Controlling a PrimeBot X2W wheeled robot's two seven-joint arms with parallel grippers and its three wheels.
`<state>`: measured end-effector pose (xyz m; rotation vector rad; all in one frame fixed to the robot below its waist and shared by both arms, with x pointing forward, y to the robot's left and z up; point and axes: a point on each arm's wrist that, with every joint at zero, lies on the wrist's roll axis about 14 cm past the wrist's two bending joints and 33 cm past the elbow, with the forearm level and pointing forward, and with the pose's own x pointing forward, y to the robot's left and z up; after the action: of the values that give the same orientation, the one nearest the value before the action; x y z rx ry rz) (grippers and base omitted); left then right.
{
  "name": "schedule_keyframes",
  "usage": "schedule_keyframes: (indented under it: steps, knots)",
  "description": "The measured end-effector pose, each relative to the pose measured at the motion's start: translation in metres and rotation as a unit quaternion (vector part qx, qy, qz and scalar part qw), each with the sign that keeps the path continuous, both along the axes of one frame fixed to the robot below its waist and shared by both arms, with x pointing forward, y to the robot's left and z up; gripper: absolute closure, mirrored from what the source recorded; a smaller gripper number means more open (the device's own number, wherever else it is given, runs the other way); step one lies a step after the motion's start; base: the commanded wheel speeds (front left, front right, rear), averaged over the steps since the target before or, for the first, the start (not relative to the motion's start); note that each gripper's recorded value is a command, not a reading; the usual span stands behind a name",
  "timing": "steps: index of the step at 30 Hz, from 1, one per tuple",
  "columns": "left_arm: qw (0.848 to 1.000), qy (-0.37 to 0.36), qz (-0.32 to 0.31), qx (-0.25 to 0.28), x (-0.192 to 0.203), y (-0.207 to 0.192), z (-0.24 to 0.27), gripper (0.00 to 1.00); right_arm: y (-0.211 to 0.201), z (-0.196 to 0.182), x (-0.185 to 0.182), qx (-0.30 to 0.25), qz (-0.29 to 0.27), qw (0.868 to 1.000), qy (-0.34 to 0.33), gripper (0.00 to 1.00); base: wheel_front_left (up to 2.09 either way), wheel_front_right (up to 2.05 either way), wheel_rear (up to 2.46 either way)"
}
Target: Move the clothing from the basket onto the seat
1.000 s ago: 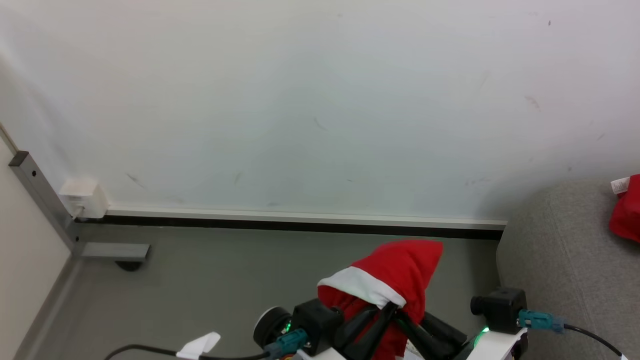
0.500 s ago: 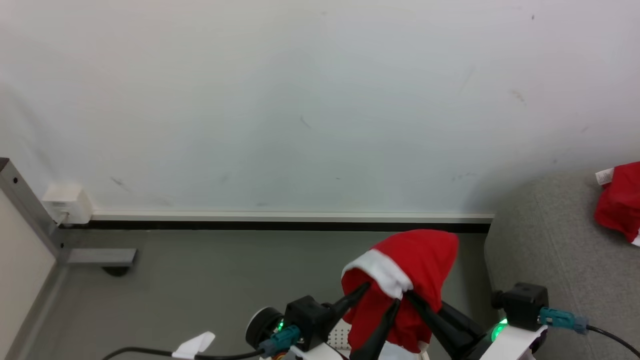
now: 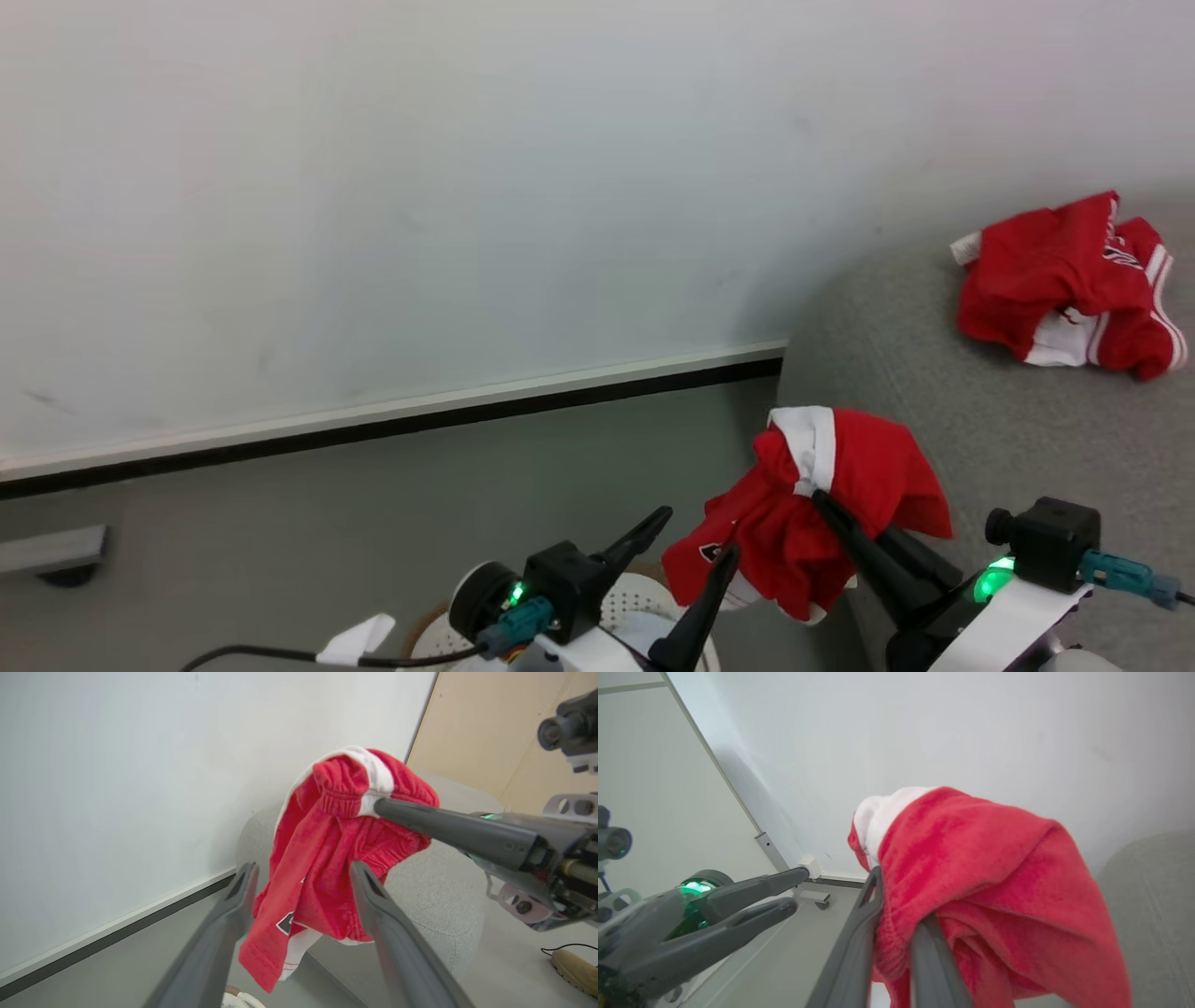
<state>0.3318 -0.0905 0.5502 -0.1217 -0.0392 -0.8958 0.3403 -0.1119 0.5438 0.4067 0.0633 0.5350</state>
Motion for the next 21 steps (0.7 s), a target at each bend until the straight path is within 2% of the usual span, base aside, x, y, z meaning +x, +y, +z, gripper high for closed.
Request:
schedule_keyframes:
  steps: [12, 17, 21]
  knots:
    - [0.997, 0.008, -0.080, -0.002, -0.002, -0.050, -0.012, 0.00, -0.074, -0.004, -0.004, -0.008, -0.115, 0.993, 0.001, 1.00, 0.00, 0.00, 0.00]
    - [0.996, -0.001, -0.089, -0.005, 0.016, -0.057, -0.012, 0.00, -0.107, 0.008, 0.018, -0.016, -0.160, 0.987, -0.020, 1.00, 0.00, 0.00, 0.00]
    - [0.996, -0.017, -0.087, -0.013, 0.041, -0.060, -0.008, 0.00, -0.144, 0.026, 0.052, -0.047, -0.198, 0.978, -0.047, 1.00, 0.00, 0.00, 0.00]
